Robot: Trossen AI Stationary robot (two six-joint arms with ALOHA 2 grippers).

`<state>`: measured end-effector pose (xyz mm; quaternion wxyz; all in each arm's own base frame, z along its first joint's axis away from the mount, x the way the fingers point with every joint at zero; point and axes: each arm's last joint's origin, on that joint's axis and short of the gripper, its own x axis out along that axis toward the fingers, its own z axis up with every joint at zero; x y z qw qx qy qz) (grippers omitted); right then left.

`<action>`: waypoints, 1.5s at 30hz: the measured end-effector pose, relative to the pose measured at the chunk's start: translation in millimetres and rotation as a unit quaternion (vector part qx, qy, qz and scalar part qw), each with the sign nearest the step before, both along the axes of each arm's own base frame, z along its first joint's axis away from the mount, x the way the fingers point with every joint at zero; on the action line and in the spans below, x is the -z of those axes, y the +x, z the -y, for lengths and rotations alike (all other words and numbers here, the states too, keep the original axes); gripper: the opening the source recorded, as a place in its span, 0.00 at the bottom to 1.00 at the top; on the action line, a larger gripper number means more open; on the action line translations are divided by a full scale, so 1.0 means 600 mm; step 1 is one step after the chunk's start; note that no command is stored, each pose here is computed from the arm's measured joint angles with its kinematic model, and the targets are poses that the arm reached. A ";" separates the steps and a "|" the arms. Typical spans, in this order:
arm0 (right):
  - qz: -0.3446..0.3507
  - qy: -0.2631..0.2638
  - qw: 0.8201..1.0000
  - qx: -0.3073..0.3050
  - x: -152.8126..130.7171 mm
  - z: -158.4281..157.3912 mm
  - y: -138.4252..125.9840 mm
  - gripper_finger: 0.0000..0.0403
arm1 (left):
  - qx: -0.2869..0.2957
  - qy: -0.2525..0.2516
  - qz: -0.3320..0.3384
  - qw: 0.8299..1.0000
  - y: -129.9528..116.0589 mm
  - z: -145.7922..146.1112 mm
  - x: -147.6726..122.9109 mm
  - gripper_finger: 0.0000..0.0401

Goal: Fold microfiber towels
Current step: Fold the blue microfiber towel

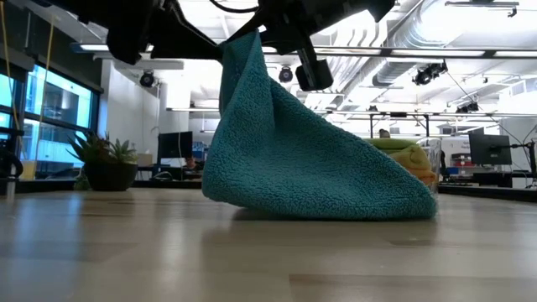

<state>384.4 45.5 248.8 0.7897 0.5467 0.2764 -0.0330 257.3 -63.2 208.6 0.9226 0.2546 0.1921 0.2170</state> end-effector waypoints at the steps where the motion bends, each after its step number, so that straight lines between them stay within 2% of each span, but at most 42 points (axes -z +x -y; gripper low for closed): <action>1: 0.000 0.000 1.000 0.000 0.000 0.000 0.000 0.00 | 0.004 0.004 -0.002 1.000 -0.001 0.002 0.000 0.26; 13: 0.000 0.000 1.000 0.000 0.000 0.000 0.000 0.00 | 0.015 0.016 -0.009 1.000 -0.002 0.009 0.000 0.01; 34: 0.000 0.000 1.000 0.000 0.000 0.000 0.000 0.00 | 0.009 -0.018 0.009 1.000 -0.002 0.010 0.000 0.00; 45: 0.000 -0.001 1.000 -0.001 0.000 0.000 0.000 0.00 | 0.009 -0.018 0.009 1.000 -0.002 0.010 0.000 0.00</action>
